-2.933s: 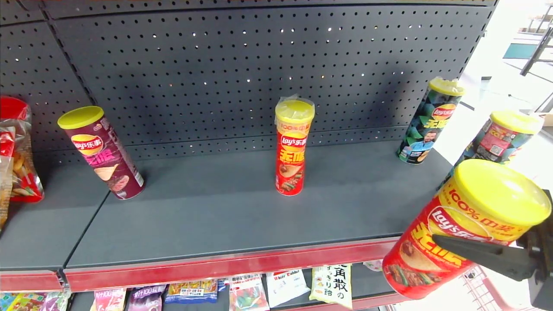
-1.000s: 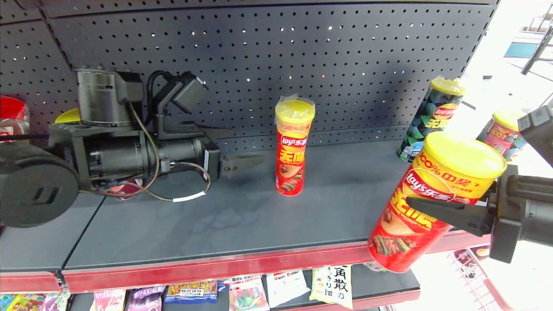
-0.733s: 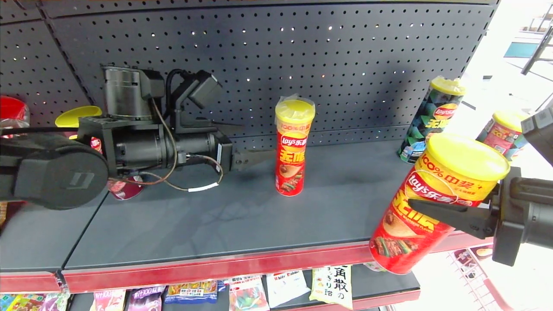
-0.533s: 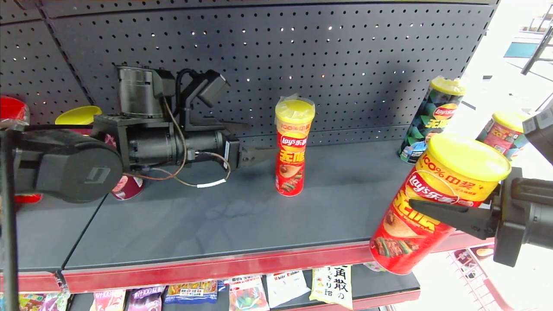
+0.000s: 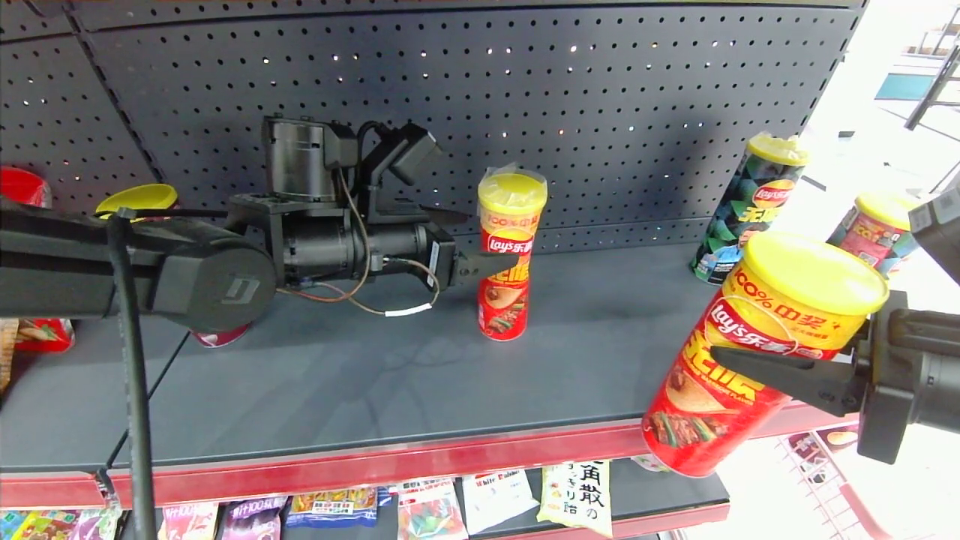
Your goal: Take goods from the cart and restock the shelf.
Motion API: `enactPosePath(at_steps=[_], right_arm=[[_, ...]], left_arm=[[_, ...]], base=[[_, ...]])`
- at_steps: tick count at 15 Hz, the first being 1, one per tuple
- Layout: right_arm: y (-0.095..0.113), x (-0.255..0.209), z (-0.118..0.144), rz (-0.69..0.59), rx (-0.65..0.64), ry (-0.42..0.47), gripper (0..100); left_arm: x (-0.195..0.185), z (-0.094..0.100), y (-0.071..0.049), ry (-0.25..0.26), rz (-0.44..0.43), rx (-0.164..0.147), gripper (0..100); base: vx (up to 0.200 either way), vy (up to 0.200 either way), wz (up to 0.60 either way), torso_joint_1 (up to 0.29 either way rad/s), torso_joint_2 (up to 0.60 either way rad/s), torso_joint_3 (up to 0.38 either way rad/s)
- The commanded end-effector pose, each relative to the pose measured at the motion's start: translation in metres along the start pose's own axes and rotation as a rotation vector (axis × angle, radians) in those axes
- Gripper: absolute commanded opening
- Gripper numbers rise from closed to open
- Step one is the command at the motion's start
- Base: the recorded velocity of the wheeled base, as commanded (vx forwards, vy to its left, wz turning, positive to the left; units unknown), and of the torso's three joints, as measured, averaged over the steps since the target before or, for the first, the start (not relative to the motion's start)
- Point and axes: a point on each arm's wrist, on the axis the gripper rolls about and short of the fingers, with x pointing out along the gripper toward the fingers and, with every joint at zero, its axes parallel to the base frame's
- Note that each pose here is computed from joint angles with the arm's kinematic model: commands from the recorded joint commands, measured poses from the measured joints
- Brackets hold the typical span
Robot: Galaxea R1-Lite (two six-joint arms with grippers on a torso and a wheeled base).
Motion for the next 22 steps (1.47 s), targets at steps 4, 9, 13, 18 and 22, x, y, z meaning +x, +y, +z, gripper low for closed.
enactPosePath(at_steps=[4,9,13,18,22], right_arm=[[0.000,0.000,0.000,-0.001,0.002,0.000,0],[0.000,0.001,0.000,-0.001,0.009,0.002,0],[-0.003,-0.001,-0.001,-0.020,0.022,0.003,0],[-0.004,0.000,-0.001,-0.020,0.023,0.003,0],[-0.005,-0.001,-0.001,-0.026,0.025,0.004,0]], left_arm=[[0.023,-0.006,0.009,0.003,-0.009,0.000,100],[0.036,-0.006,0.015,-0.009,-0.010,0.007,0],[0.042,-0.010,0.008,0.004,-0.030,0.003,0],[0.040,-0.004,-0.005,-0.002,-0.046,0.008,0],[0.017,0.008,-0.017,-0.016,-0.039,0.009,0]], base=[[0.000,0.000,0.00,0.000,0.00,0.000],[0.000,0.000,0.00,0.000,0.00,0.000],[0.000,0.000,0.00,0.000,0.00,0.000],[0.000,0.000,0.00,0.000,0.00,0.000],[0.000,0.000,0.00,0.000,0.00,0.000]])
